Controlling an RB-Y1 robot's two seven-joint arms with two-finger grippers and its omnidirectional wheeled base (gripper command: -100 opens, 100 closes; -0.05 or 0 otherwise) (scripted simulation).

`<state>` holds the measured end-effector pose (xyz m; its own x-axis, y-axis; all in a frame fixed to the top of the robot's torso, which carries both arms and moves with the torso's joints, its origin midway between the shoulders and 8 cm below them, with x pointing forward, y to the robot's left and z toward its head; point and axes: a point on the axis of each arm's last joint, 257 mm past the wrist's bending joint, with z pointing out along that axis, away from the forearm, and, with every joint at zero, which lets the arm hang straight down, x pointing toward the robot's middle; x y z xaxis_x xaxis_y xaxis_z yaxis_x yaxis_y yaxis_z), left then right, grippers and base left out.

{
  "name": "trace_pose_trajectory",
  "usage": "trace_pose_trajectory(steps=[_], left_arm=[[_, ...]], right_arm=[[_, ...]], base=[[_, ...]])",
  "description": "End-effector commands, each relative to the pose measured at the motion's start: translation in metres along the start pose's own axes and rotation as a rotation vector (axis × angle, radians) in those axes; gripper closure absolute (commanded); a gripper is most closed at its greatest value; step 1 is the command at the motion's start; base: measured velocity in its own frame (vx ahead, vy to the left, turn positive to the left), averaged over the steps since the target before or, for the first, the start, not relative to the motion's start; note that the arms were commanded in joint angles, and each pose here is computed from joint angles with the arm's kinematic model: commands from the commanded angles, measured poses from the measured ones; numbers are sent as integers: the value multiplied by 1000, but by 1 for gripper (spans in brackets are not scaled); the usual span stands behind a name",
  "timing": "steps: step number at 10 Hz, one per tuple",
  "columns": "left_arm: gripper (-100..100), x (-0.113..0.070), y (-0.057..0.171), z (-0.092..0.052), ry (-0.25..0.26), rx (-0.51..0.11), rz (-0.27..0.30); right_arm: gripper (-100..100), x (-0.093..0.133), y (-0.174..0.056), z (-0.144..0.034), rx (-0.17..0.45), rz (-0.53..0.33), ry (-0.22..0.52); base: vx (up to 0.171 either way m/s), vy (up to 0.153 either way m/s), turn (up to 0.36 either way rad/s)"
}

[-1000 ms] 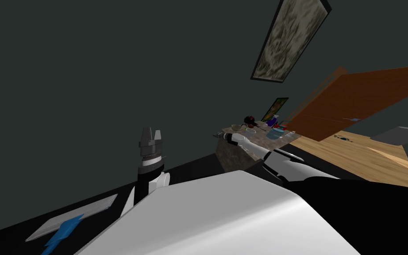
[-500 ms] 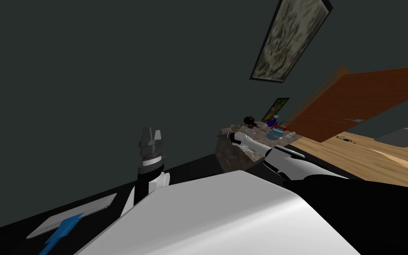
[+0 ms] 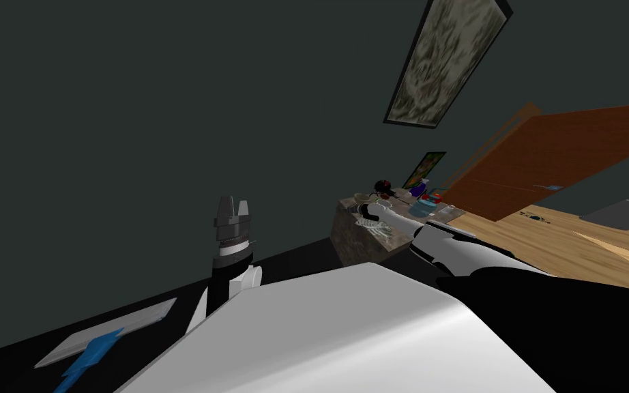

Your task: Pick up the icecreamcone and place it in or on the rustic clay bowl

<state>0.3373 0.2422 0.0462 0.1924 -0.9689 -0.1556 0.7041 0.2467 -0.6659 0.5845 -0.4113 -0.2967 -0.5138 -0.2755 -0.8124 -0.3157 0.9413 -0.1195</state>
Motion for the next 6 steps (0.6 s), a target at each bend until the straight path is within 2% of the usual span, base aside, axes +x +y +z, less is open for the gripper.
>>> trace_pose_trajectory(steps=[1, 2, 4, 6], left_arm=[[0, 0, 0, 0, 0, 0, 0], [0, 0, 0, 0, 0, 0, 0], [0, 0, 0, 0, 0, 0, 0], [0, 0, 0, 0, 0, 0, 0]], right_arm=[[-100, 12, -24, -11, 47, -18, 39], [-100, 21, -44, -19, 81, -16, 72], [-100, 26, -51, -21, 95, -10, 81], [-100, 47, -88, -38, 162, -17, 147]], base=[[28, -92, 10], [24, -70, 2], [21, -38, 4], [38, -58, 10]])
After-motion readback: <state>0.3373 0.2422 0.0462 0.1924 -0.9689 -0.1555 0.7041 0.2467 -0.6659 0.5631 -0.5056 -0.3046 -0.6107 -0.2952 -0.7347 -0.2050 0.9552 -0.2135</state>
